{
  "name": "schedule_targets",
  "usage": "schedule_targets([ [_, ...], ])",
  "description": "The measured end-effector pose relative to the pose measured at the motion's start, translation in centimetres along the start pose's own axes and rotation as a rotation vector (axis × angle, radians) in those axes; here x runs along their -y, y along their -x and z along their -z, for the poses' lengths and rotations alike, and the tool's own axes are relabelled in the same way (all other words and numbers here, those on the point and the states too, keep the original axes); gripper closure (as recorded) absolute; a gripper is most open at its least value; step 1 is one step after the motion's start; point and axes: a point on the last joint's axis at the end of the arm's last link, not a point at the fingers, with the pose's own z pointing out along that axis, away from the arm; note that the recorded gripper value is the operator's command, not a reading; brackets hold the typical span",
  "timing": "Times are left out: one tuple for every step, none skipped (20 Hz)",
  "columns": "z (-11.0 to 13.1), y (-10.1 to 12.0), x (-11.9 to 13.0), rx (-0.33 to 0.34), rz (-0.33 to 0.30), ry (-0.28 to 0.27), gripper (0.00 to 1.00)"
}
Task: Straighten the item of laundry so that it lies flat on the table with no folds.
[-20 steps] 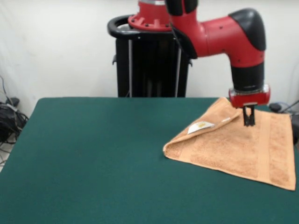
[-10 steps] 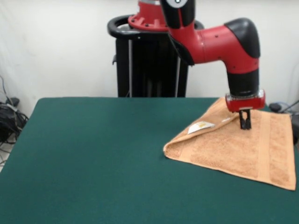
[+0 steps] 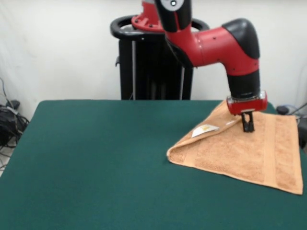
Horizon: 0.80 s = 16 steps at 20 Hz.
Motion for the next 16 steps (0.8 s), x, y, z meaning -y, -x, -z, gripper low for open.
schedule_targets([
  [0.1, 0.0, 0.4, 0.0, 0.002, 0.005, 1.0],
  [0.2, 0.0, 0.8, 0.0, 0.004, 0.011, 1.0],
  [0.3, 0.1, 1.2, 0.0, 0.004, 0.014, 1.0],
  [0.4, 0.1, 1.5, 0.001, 0.004, 0.016, 1.0],
  [0.5, 0.2, 1.9, 0.003, 0.003, 0.019, 1.0],
  [0.7, 0.4, 2.7, 0.006, 0.003, 0.025, 1.0],
  [0.8, 0.4, 3.0, 0.007, 0.001, 0.027, 1.0],
  [0.9, 0.5, 3.4, 0.008, 0.0, 0.029, 1.0],
  [1.0, 0.5, 3.8, 0.01, -0.001, 0.032, 1.0],
  [1.1, 0.5, 4.1, 0.01, -0.001, 0.035, 1.0],
  [1.1, 0.5, 4.3, 0.01, 0.001, 0.038, 1.0],
  [1.1, 0.4, 4.5, 0.01, 0.003, 0.042, 1.0],
  [1.2, 0.3, 4.6, 0.01, 0.006, 0.045, 1.0],
  [1.2, 0.2, 4.8, 0.012, 0.011, 0.05, 1.0],
  [1.2, 0.2, 4.9, 0.013, 0.013, 0.052, 1.0],
  [1.3, 0.2, 5.0, 0.013, 0.014, 0.053, 1.0],
])
